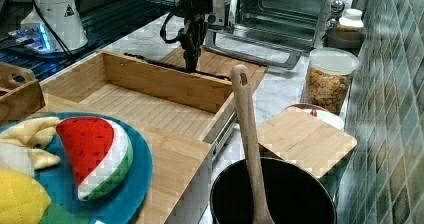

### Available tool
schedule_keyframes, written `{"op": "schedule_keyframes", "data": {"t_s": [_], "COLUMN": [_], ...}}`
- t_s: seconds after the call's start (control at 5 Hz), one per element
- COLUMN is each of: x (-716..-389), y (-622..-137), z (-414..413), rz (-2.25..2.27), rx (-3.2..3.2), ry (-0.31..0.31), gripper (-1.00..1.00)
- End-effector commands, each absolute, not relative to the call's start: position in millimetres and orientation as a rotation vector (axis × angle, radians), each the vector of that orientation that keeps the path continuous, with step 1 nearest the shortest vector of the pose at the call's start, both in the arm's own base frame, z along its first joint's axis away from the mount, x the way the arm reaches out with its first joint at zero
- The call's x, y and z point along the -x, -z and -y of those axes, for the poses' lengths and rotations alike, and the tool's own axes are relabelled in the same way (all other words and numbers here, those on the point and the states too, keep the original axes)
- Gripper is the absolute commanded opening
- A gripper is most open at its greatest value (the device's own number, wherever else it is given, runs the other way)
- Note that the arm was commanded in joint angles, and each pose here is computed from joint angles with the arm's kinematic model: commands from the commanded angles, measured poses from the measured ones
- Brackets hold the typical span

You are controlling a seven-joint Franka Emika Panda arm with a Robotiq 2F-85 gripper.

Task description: Close the drawer.

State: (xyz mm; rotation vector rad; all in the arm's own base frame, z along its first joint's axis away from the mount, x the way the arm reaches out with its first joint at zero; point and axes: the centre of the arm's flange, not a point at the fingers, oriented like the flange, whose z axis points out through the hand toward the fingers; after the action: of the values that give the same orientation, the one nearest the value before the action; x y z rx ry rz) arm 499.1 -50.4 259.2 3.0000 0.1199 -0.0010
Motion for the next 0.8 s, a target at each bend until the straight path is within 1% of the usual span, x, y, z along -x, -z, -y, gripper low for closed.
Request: {"op": "schedule_keyframes", "data": {"t_s": [0.2, 0.4, 0.6, 0.8], "x": [-500.0, -481.4, -464.0, -444.7], "y": [-284.5, -297.9, -305.5, -308.7], "z": [195.2, 253.3, 303.7, 344.3], "rz": [0.018, 0.139, 0.267, 0.304], "rx": [-2.964, -2.932, -2.903, -2.865], "ry": [-0.045, -0.042, -0.014, -0.059], "gripper": [-1.00, -1.00, -1.00, -1.00]}}
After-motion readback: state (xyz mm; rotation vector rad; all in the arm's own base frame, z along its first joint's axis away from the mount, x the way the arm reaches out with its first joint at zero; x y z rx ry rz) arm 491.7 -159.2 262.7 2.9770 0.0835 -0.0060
